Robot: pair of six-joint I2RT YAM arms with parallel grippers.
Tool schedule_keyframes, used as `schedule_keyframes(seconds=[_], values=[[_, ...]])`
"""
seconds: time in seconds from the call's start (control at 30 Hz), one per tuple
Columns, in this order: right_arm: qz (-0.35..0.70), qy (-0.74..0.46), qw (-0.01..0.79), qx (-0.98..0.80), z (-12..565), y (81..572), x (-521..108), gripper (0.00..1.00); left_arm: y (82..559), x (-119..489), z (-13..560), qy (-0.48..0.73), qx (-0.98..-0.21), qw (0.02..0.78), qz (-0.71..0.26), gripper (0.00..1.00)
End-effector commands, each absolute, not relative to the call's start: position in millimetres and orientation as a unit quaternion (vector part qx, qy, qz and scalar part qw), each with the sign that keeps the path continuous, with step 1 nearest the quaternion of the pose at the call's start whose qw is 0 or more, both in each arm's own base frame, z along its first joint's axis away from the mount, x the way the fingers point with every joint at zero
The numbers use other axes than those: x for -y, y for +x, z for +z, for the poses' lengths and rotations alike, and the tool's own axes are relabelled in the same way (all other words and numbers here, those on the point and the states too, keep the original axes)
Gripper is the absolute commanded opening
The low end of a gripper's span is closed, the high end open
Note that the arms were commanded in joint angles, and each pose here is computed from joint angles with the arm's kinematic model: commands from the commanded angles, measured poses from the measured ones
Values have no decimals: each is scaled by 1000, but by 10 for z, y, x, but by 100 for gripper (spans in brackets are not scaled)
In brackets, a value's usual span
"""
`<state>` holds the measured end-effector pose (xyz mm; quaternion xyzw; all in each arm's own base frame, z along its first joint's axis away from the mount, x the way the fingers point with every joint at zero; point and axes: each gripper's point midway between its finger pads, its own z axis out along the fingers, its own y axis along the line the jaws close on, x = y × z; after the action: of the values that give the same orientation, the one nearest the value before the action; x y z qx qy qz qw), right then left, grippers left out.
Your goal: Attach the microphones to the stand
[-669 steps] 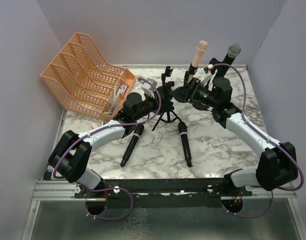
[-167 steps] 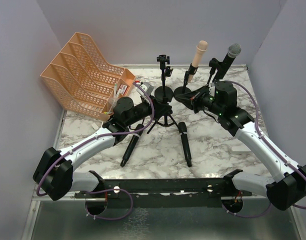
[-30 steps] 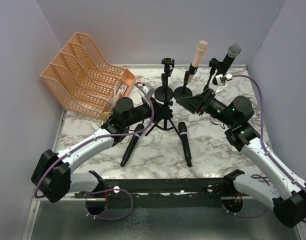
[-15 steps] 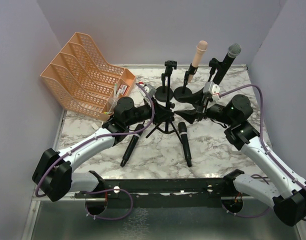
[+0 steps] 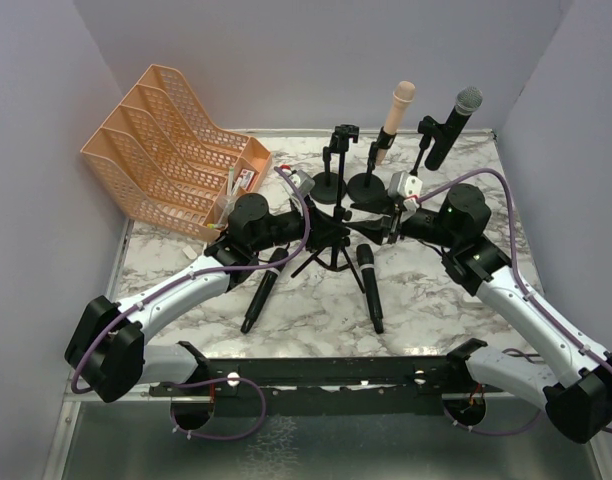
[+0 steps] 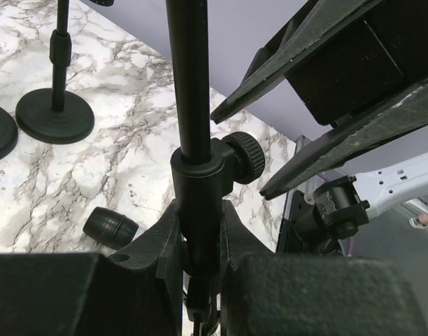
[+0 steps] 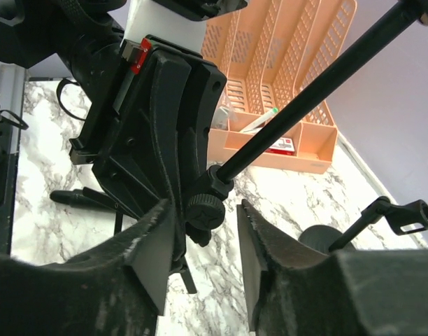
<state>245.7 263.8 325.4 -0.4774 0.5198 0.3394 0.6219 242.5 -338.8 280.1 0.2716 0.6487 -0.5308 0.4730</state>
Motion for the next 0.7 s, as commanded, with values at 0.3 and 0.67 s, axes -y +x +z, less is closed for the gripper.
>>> schedule_keyframes(seconds=[0.3, 0.67], values=[[341, -480, 623, -515, 3248, 2452, -2681, 38, 2369, 3423, 3240, 293, -593, 506, -554, 0], [365, -419, 614, -560, 3240, 2576, -2701, 3, 2381, 3405, 3271, 292, -590, 516, -548, 0]])
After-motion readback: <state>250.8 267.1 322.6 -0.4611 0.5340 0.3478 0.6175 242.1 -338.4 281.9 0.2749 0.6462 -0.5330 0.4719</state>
